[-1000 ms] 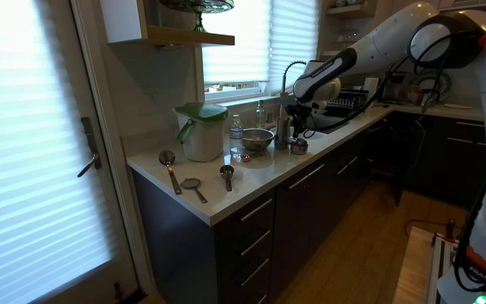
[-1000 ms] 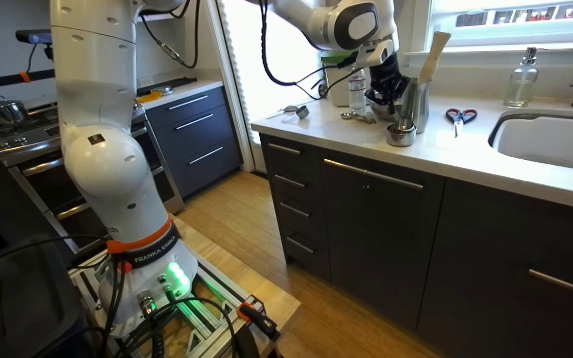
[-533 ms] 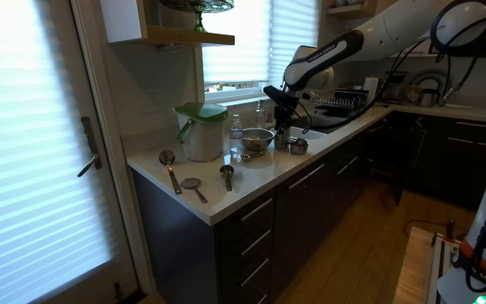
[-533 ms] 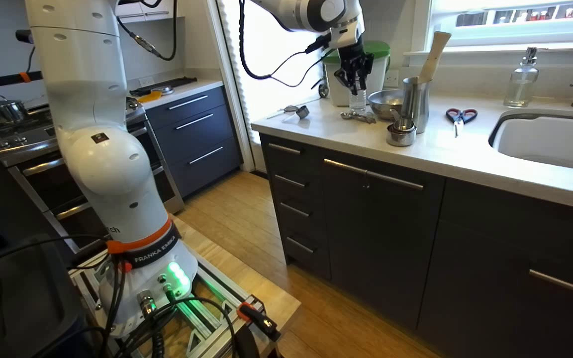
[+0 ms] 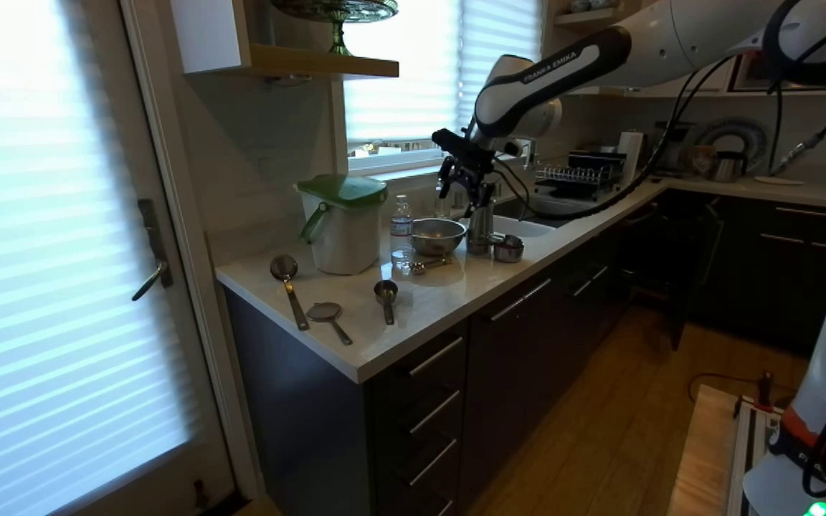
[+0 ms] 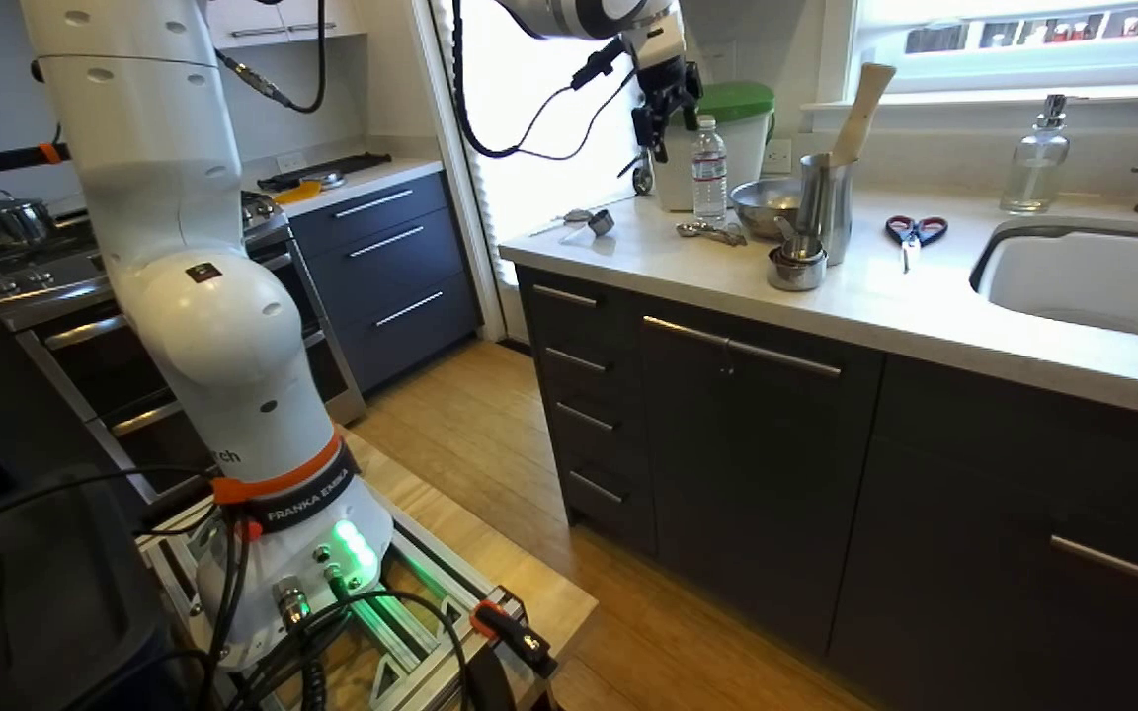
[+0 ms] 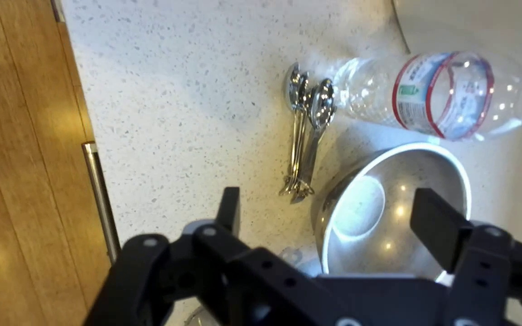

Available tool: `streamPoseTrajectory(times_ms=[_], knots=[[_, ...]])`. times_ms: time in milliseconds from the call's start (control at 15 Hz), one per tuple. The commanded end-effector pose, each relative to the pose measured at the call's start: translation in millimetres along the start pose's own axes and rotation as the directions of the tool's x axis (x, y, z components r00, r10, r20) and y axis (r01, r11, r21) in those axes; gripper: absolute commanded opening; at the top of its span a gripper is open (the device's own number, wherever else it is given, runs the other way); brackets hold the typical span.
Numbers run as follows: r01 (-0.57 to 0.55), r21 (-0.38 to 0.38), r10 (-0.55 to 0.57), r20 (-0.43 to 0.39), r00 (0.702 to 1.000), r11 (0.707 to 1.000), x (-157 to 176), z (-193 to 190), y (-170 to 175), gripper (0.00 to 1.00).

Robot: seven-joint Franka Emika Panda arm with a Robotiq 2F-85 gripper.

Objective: Pick up the metallic cup near the tea strainer and put it in the metallic bowl near the cocktail shaker

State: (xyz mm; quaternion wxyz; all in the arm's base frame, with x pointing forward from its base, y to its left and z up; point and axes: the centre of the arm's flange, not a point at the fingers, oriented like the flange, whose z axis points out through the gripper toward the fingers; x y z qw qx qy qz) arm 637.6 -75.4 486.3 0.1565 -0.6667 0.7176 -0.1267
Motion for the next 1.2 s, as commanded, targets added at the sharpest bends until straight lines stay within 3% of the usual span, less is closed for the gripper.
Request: streamPoseTrajectory(times_ms=[0,200,467,667,867,933,1000,1133], knots=[[0.16,-0.072,-0.153,0.104,0.983,0.984,-28.1,-22.5,40.4,1.0],[0.312,-0.129,-0.286,0.182,0.941,0.941,-49.1,-50.3,79.2,1.0],[0.521,-0.185,-0.469,0.264,0.843,0.833,-56.1,-89.4,146.7,1.0],[0.662,-0.199,-0.588,0.325,0.74,0.723,-50.8,-113.4,197.2,1.0],[0.782,-0.163,-0.696,0.373,0.614,0.602,-43.2,-129.5,233.7,1.0],[0.722,-0.191,-0.635,0.364,0.681,0.665,-54.6,-114.9,195.1,1.0],[0.748,-0.177,-0.661,0.369,0.653,0.64,-52.3,-120.5,205.6,1.0],[0.766,-0.16,-0.683,0.368,0.631,0.622,-50.2,-126.5,217.1,1.0]])
